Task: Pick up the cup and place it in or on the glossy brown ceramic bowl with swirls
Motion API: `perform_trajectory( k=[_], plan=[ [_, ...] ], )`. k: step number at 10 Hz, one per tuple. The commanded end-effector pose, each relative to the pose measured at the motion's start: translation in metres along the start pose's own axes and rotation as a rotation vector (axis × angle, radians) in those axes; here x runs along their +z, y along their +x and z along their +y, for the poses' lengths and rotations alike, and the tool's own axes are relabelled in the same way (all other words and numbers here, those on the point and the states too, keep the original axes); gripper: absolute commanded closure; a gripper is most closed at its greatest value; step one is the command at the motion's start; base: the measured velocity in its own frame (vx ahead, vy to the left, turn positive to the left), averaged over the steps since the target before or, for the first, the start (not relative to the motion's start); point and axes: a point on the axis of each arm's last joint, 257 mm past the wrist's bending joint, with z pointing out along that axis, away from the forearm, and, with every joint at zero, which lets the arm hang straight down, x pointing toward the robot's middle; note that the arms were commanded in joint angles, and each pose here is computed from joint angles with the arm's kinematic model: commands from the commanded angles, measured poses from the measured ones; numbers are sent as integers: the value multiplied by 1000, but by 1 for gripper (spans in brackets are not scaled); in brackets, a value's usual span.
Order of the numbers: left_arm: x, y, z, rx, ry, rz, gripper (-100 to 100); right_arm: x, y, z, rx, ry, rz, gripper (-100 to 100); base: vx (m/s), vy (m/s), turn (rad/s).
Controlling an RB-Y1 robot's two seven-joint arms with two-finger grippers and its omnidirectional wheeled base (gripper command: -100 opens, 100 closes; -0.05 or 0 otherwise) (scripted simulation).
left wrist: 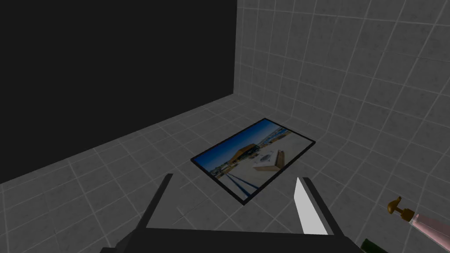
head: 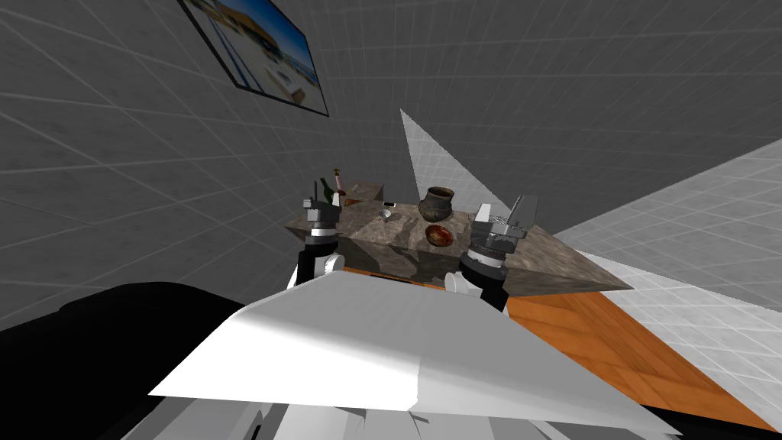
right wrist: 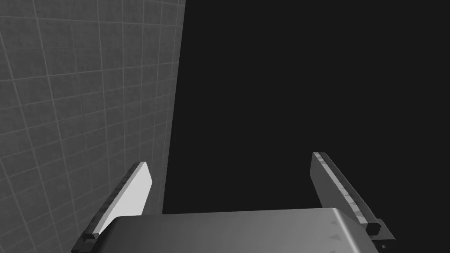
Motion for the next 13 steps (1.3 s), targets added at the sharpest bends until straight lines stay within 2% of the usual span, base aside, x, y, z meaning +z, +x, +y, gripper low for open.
perform_trajectory(
  k=[1,2,3,4,6,11,12,13],
  plan=[
    [1,3,9,13,-28,26,-100,0,0,0,0,0,0,0,0,0,-40],
    [1,4,14,20,-44,37,-100,0,0,0,0,0,0,0,0,1,-67],
    [2,5,28,36,-86,56,-100,0,0,0,0,0,0,0,0,3,-110],
    [2,5,28,36,-86,56,-100,0,0,0,0,0,0,0,0,0,0],
    [2,4,45,52,-136,67,-100,0,0,0,0,0,0,0,0,1,-73],
    [2,-6,93,91,-279,68,-100,0,0,0,0,0,0,0,-1,3,-95],
    [2,-6,94,91,-284,67,-100,0,0,0,0,0,0,0,-1,3,-31],
    [1,-9,105,99,-317,64,-100,0,0,0,0,0,0,0,-1,0,-66]
  ],
)
